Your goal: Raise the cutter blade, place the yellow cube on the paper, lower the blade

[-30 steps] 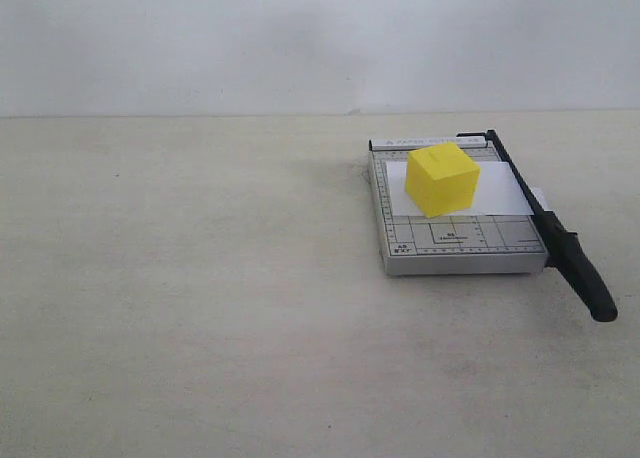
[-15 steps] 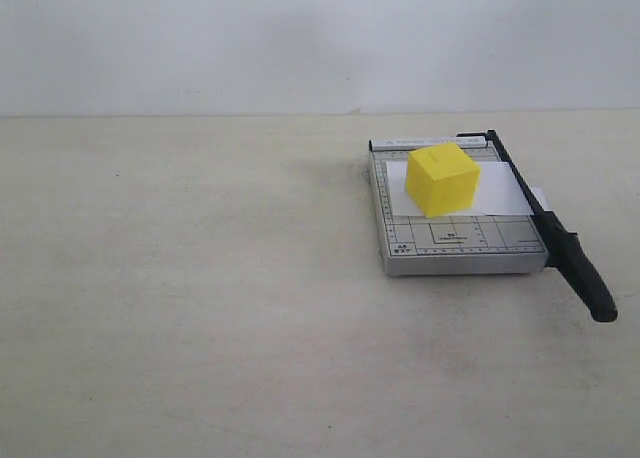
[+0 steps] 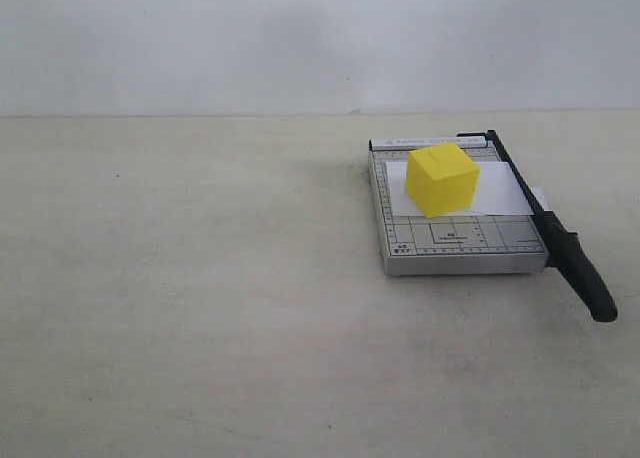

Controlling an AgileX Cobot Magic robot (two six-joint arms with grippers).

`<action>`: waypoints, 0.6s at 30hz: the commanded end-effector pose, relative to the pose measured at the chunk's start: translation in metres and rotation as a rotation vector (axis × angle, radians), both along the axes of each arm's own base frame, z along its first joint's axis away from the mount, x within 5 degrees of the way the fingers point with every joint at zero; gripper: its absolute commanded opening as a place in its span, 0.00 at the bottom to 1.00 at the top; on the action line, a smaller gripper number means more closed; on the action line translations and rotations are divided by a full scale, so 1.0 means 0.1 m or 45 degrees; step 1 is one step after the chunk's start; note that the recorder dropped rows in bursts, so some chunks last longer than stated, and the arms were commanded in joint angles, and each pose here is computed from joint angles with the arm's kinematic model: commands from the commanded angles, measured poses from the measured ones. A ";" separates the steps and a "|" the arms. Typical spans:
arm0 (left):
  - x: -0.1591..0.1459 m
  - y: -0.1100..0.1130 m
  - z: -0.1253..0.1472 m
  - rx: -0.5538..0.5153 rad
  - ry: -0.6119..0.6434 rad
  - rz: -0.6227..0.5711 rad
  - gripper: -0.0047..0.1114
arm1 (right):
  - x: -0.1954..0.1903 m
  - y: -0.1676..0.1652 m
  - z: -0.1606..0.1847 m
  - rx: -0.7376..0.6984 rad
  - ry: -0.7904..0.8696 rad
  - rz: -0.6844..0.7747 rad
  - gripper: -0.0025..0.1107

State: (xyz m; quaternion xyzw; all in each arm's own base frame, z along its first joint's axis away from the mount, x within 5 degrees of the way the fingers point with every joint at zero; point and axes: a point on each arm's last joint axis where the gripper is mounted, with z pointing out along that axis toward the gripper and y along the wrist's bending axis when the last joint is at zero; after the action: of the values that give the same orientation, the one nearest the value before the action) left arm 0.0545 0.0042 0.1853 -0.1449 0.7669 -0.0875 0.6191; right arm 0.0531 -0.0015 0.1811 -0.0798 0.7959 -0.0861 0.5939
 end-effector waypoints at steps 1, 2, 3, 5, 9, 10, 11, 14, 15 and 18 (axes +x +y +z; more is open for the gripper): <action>0.00 -0.01 0.02 0.001 -0.022 -0.012 0.08 | 0.00 0.00 0.00 0.005 -0.019 -0.003 0.02; 0.00 -0.01 0.02 0.001 -0.022 -0.012 0.08 | 0.00 0.00 0.00 0.005 -0.019 -0.003 0.02; 0.00 0.00 0.01 0.003 -0.014 -0.011 0.08 | 0.00 0.00 0.00 0.005 -0.019 -0.003 0.02; 0.00 0.00 0.01 0.037 -0.008 -0.007 0.08 | 0.00 0.00 0.00 0.003 -0.021 -0.003 0.02; 0.00 0.03 0.01 0.253 -0.001 -0.018 0.08 | 0.00 0.00 0.00 0.003 -0.021 -0.003 0.02; 0.00 0.04 0.01 0.339 0.003 -0.026 0.08 | 0.00 0.00 0.00 0.003 -0.021 -0.003 0.02; 0.00 0.04 0.02 0.386 0.005 -0.031 0.08 | 0.00 0.00 0.00 0.003 -0.021 -0.003 0.02; 0.00 0.04 0.02 0.435 0.008 -0.038 0.08 | 0.00 0.00 0.00 0.003 -0.021 -0.003 0.02; 0.00 0.04 0.02 0.432 0.008 -0.038 0.08 | 0.00 0.00 0.00 0.003 -0.021 -0.003 0.02; 0.00 0.03 0.01 0.373 0.007 -0.044 0.08 | 0.00 0.00 0.00 0.003 -0.021 -0.003 0.02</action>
State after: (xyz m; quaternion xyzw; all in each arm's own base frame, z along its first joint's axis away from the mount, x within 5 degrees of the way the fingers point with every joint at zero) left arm 0.0545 0.0084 0.1863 -0.0374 0.7760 0.0286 0.6290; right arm 0.0531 -0.0014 0.1811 -0.0793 0.7960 -0.0853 0.5940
